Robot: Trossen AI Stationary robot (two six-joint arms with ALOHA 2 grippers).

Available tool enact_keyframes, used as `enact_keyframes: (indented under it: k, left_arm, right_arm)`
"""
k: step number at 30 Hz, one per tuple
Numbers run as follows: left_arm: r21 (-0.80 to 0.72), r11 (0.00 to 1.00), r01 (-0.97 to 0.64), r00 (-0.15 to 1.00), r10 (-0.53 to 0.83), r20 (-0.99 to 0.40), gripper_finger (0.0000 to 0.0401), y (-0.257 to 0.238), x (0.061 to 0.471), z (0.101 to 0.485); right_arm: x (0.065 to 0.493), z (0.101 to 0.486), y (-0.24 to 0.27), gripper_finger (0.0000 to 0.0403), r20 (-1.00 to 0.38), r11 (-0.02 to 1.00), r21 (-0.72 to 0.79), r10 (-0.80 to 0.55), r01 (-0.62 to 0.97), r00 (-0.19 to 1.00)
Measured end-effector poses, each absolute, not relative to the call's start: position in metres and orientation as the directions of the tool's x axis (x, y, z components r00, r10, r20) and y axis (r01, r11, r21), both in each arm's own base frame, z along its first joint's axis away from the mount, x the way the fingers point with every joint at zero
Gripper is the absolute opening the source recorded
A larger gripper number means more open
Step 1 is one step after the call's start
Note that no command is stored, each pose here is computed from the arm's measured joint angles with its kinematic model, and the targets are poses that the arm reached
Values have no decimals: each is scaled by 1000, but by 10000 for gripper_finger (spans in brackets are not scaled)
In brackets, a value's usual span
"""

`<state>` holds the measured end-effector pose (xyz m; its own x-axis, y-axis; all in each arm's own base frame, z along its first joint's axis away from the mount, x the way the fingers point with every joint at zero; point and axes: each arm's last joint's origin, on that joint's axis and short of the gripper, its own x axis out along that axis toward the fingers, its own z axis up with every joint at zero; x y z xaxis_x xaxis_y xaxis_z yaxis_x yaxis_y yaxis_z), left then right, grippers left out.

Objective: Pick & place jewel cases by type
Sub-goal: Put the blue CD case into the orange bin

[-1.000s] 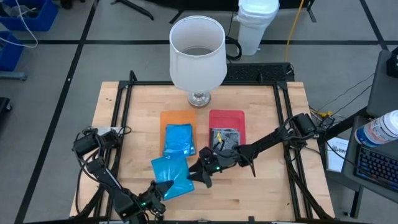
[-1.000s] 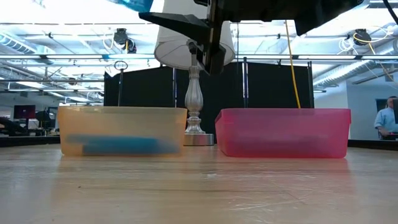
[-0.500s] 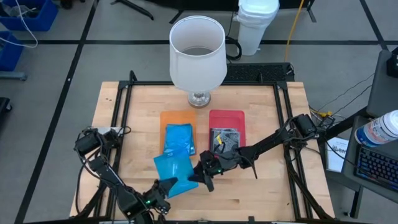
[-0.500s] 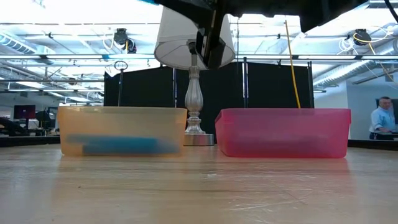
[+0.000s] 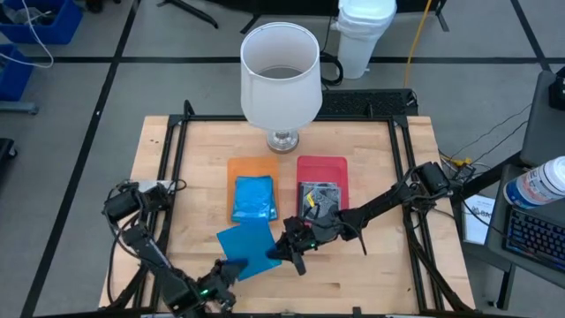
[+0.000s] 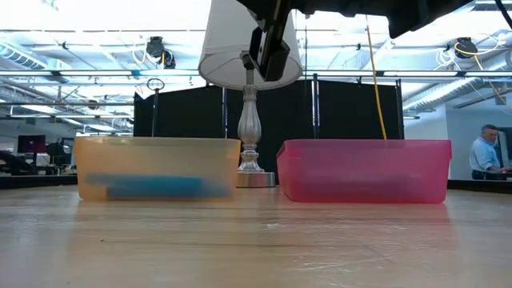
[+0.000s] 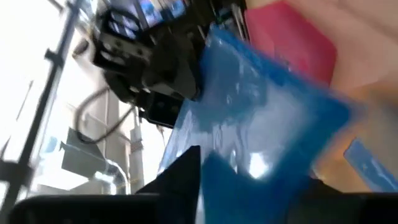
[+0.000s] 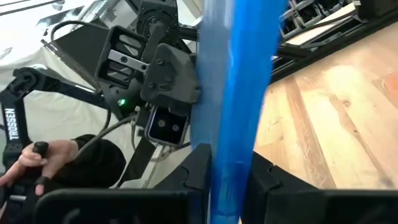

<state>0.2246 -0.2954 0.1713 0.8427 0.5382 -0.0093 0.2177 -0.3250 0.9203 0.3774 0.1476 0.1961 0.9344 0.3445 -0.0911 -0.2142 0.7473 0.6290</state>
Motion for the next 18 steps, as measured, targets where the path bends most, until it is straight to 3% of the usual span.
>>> enact_keyframes:
  k: [7,9,14,18]
  left_arm:
    - [907,-375,195,893,451,-5,187,-316,193,171]
    - [925,-342,166,905,426,-5,201,-321,184,171]
    - [1000,-15,9,944,331,-3,213,-338,150,173]
    - [956,285,-67,965,261,-10,192,-345,125,187]
  right_arm:
    - [378,200,148,22,-54,746,620,349,-242,936]
    - [377,201,148,22,-41,747,615,350,-252,936]
    - [377,201,149,37,-43,792,552,340,-262,939]
    - [377,201,149,23,-42,835,491,308,-249,951]
